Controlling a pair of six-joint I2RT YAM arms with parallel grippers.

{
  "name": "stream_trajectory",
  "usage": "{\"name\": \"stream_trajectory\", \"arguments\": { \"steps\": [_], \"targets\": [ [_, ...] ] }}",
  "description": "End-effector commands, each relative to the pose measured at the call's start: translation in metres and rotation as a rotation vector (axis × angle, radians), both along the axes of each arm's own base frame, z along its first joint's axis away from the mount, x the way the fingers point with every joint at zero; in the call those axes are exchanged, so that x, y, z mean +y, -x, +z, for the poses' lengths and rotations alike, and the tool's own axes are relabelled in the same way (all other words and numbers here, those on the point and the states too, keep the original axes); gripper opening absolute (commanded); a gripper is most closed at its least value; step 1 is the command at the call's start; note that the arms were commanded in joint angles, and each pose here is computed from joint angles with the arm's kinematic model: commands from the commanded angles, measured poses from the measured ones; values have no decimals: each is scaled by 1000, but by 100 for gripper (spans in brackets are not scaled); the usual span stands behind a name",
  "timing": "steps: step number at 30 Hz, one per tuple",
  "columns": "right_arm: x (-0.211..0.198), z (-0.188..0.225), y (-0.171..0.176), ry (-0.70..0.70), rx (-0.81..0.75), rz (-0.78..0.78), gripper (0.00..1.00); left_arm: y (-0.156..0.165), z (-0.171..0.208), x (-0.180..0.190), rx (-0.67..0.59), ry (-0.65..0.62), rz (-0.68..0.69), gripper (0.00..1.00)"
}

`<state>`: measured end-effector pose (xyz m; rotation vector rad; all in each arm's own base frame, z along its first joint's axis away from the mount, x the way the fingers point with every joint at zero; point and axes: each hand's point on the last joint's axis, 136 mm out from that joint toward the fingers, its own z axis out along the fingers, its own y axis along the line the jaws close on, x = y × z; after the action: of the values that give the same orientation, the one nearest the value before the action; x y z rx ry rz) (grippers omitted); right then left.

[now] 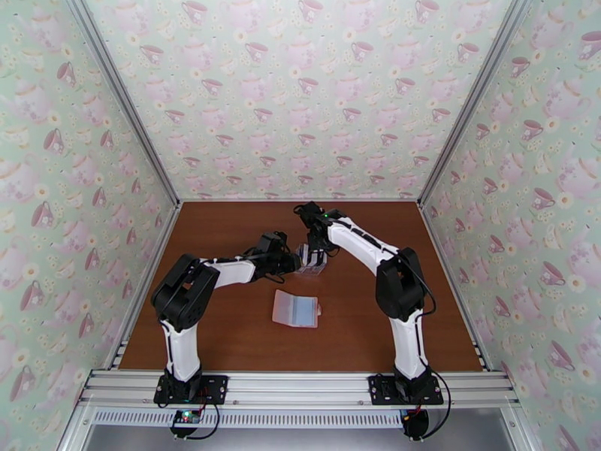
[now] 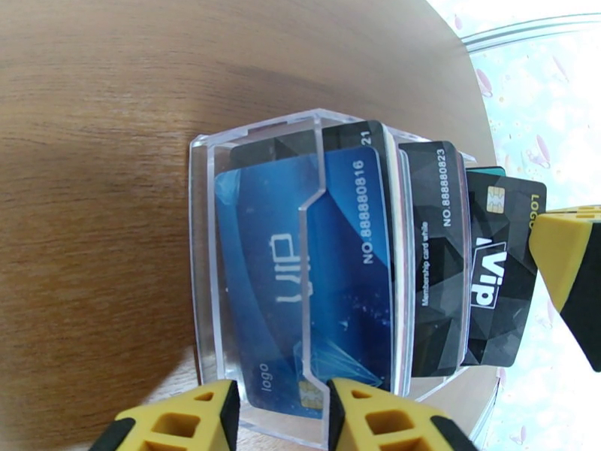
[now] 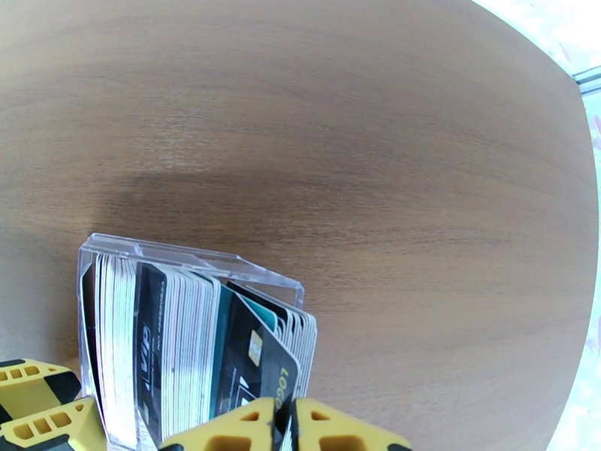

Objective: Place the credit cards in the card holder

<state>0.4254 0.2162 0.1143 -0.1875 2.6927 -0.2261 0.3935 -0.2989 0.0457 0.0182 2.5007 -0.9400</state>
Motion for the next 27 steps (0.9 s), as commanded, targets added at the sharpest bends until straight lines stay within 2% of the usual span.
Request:
{"name": "stream_trajectory", "arguments": {
  "steps": [1,5,10,15,27],
  "targets": [
    [-2,10,5,-16,-1,12,11,17,-42,16,115,-82,22,37],
    [9,10,6,-69,8,25,4,17,-43,15,117,-79,23,37],
    [25,1,11,-143,40,34,3,17,-43,15,118,-80,22,37],
    [28,-11,13,-154,65,21,3,16,-42,15,117,-78,22,37],
    [26,-24,25,-202,97,-25,14,17,-41,15,116,-77,23,37]
  ]
}}
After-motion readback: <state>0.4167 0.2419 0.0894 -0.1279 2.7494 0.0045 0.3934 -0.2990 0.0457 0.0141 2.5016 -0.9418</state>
